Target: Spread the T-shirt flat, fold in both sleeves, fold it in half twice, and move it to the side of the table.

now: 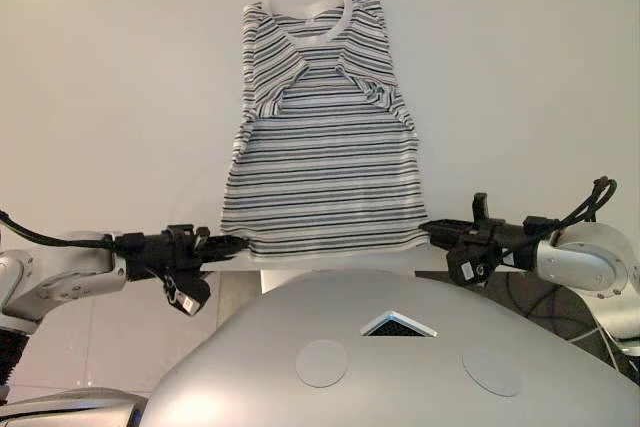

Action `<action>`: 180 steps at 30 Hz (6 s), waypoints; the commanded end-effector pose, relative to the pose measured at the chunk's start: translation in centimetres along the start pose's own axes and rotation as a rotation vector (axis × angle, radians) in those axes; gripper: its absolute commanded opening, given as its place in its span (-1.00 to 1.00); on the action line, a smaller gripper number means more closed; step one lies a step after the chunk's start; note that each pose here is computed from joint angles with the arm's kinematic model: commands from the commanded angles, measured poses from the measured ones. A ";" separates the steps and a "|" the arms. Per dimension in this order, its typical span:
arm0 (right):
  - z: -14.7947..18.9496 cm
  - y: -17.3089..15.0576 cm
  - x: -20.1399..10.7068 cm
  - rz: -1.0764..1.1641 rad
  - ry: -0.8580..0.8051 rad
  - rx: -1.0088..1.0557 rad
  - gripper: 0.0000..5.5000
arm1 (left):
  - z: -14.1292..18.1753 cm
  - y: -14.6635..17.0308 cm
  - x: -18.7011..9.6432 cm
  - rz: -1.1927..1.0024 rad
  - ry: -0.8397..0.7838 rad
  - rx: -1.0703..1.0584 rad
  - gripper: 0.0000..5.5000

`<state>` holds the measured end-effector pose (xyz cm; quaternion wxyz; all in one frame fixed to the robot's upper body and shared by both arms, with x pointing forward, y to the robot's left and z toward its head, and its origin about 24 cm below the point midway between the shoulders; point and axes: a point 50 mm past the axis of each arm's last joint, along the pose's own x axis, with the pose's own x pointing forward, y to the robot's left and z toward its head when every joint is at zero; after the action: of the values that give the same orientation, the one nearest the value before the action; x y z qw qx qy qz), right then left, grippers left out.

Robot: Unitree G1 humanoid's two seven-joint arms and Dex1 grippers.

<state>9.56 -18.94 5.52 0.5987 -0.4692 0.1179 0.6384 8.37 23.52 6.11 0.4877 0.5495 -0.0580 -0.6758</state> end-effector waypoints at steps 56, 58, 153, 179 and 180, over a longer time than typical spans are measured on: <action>-10.7 -23.8 5.2 -0.632 0.194 0.241 -0.82 | -18.9 12.2 5.8 0.691 0.480 -0.410 -0.76; -11.3 -23.7 5.4 -0.658 0.210 0.282 -0.71 | -19.3 12.1 6.4 0.700 0.522 -0.397 -0.66; -1.9 -9.8 -6.0 -0.605 -0.198 0.239 -0.47 | -5.2 5.4 15.6 0.171 -0.112 0.103 -0.23; -5.5 -2.7 -2.1 -0.340 0.313 -0.184 -0.47 | -6.3 3.9 16.0 0.166 -0.078 0.116 -0.95; -5.6 -2.7 -1.7 -0.339 0.312 -0.197 -0.47 | -6.3 3.9 16.0 0.166 -0.079 0.116 -0.95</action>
<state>13.89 -23.70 5.37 0.6305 -0.6250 0.0756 0.4540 21.54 9.57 1.28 0.5730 0.5098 -0.3069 -0.5635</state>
